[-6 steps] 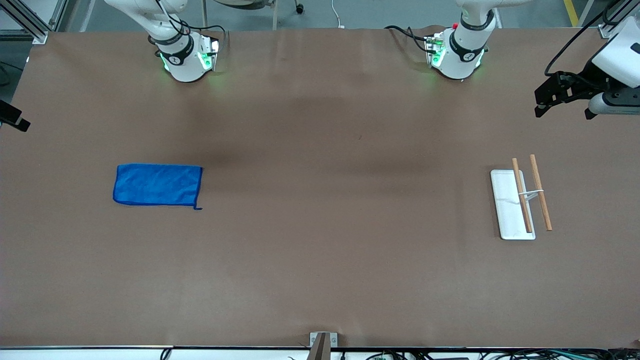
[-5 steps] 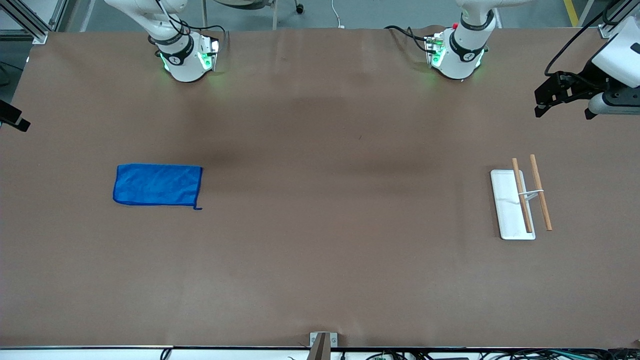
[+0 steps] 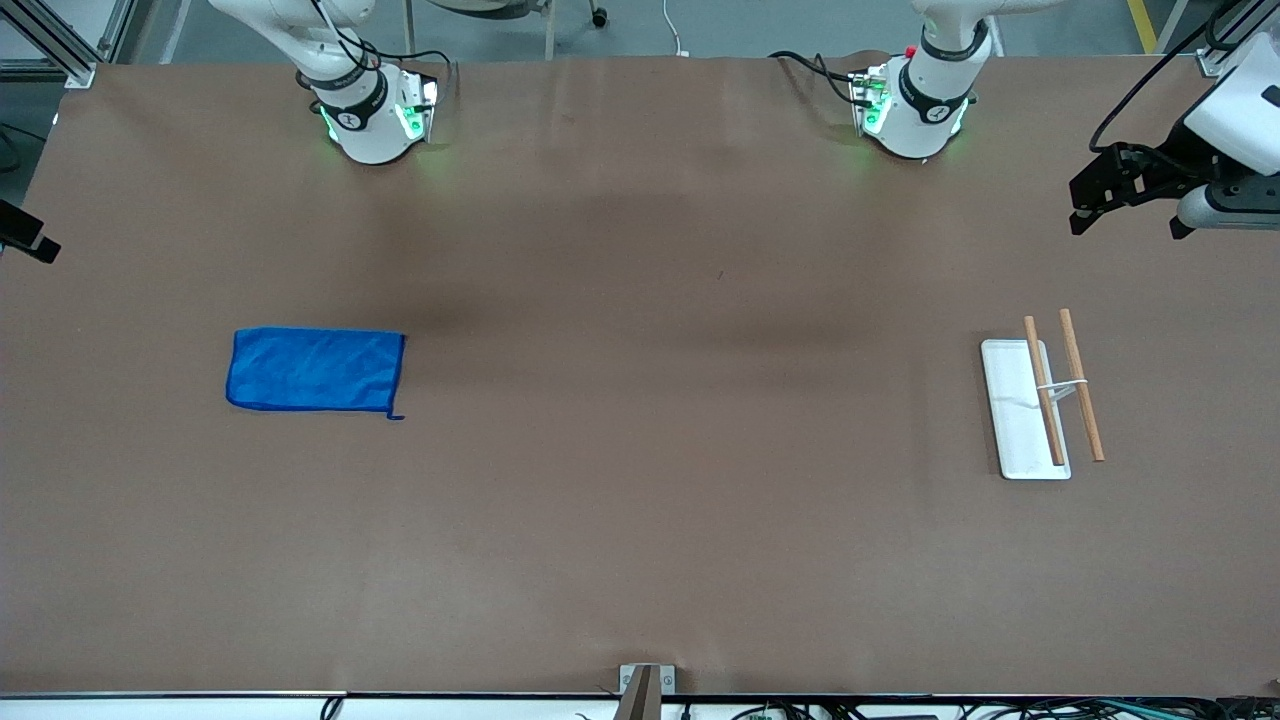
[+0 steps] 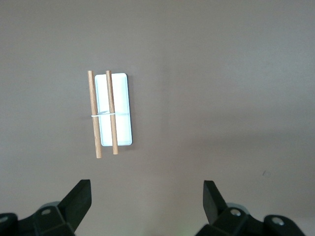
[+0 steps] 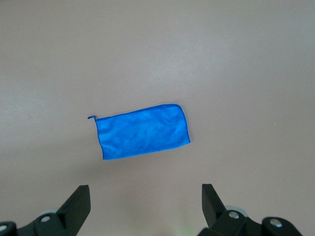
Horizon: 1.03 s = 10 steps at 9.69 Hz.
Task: Right arm passes towel to left arm to hang
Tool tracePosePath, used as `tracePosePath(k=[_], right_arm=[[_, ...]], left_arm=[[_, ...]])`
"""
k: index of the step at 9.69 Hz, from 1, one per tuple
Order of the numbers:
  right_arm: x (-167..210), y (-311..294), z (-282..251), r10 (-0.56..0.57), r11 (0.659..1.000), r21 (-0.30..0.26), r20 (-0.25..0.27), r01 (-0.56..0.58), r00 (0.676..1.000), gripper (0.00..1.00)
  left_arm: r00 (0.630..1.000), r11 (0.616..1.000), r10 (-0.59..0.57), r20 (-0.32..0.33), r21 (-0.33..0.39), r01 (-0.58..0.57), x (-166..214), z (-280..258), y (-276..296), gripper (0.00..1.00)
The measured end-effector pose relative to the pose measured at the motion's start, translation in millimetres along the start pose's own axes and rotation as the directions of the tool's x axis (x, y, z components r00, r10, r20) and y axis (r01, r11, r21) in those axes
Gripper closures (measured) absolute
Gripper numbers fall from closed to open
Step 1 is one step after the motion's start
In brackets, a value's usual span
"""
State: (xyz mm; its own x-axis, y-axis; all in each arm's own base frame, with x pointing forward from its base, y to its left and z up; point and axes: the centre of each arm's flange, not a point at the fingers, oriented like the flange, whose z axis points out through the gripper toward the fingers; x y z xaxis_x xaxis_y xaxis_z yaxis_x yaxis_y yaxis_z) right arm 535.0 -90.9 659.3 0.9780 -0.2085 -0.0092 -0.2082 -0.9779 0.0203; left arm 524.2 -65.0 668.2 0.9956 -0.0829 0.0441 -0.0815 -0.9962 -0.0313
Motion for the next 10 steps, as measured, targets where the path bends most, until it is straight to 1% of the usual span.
tracePosePath(k=[2,3,4,6,7,8,10], right_arm=[[0,0,5,-0.042,0.999,-0.004,0.02,0.042,0.999,0.0],[2,0,18,-0.052,0.999,-0.004,0.047,0.053,0.998,0.0],[7,-1,44,-0.058,0.998,-0.004,0.075,0.058,0.995,0.0],[18,-5,124,-0.069,0.998,-0.004,0.104,0.069,0.992,0.0],[19,-7,171,-0.075,0.997,-0.004,0.102,0.075,0.992,0.0],[15,-10,221,-0.084,0.996,-0.003,0.085,0.085,0.993,0.0],[-10,-15,308,-0.111,0.994,-0.002,0.026,0.111,0.993,0.0]], left_arm=[[1.0,1.0,-0.001,-0.002,0.0,0.001,1,-1,-1,0.0],[1.0,1.0,-0.001,0.001,-0.001,0.001,1,1,-1,0.0],[1.0,1.0,-0.001,0.004,-0.001,0.001,2,2,-1,0.0],[1.0,1.0,0.0,0.006,-0.002,0.0,3,4,-1,0.0],[1.0,1.0,0.0,0.007,-0.002,0.0,3,4,-1,0.0],[1.0,1.0,0.001,0.007,-0.002,-0.001,3,4,-1,0.0],[1.0,1.0,0.002,0.007,-0.002,-0.002,3,4,-1,0.0]])
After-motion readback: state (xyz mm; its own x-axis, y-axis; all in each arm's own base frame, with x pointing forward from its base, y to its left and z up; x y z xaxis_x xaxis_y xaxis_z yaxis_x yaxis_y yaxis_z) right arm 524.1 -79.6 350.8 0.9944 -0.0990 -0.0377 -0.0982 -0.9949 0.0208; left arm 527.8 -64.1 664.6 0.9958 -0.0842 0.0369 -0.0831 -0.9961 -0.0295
